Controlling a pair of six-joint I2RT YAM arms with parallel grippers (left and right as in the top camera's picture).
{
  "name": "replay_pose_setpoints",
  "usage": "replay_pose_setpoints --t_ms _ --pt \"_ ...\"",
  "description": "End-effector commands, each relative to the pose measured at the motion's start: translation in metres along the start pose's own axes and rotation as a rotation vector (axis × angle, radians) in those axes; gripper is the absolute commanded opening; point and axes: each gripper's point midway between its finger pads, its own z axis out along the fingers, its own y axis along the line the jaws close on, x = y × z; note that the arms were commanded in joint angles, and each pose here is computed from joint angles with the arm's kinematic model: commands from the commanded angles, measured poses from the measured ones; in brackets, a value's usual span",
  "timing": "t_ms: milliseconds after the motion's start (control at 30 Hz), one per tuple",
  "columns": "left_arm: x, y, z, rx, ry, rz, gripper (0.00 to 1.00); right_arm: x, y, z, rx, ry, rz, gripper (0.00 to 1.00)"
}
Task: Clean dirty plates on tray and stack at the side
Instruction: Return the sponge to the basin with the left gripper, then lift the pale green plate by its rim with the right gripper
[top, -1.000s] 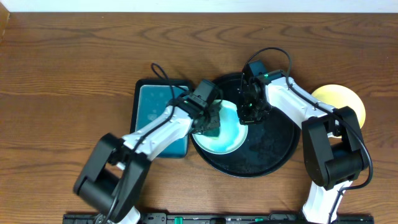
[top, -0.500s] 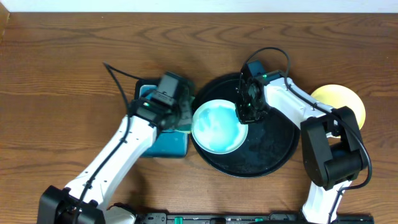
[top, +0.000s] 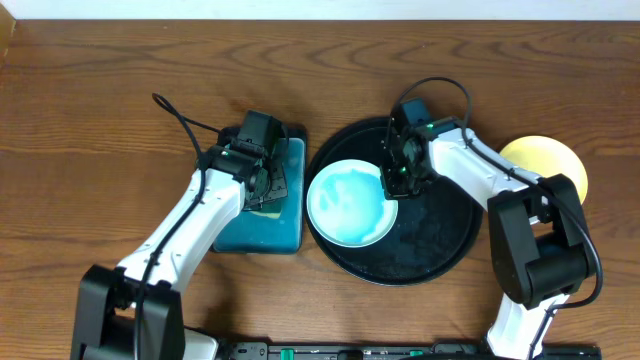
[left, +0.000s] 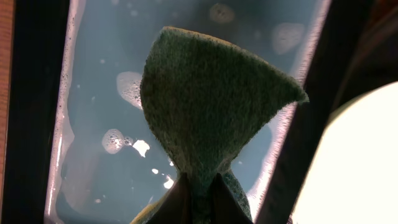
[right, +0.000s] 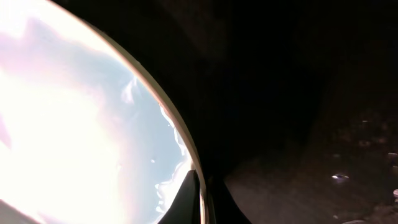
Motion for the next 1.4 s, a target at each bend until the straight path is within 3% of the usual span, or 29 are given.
replay_pose_setpoints --t_ms 0,367,633,900,1167,1367 --pt "0.003 0.010 0.009 -0.041 0.019 0.012 0.07 0.009 0.016 0.007 -0.187 0.061 0.048 0.01" --pt "0.002 0.013 0.011 -0.060 0.016 0.013 0.07 -0.006 -0.007 -0.017 -0.390 0.026 0.157 0.01" --pt "0.000 0.015 0.011 -0.072 0.005 0.036 0.07 -0.005 -0.026 -0.030 -0.342 -0.001 0.162 0.01" --pt "-0.001 0.014 0.019 -0.076 0.014 0.062 0.07 -0.011 -0.055 -0.073 -0.096 -0.144 0.132 0.01" --pt "0.002 0.016 0.042 -0.098 0.055 0.073 0.08 -0.014 -0.102 -0.139 0.337 -0.347 0.111 0.01" --pt "0.000 0.017 0.049 -0.100 0.060 0.132 0.07 -0.014 -0.106 -0.162 0.487 -0.411 0.079 0.01"
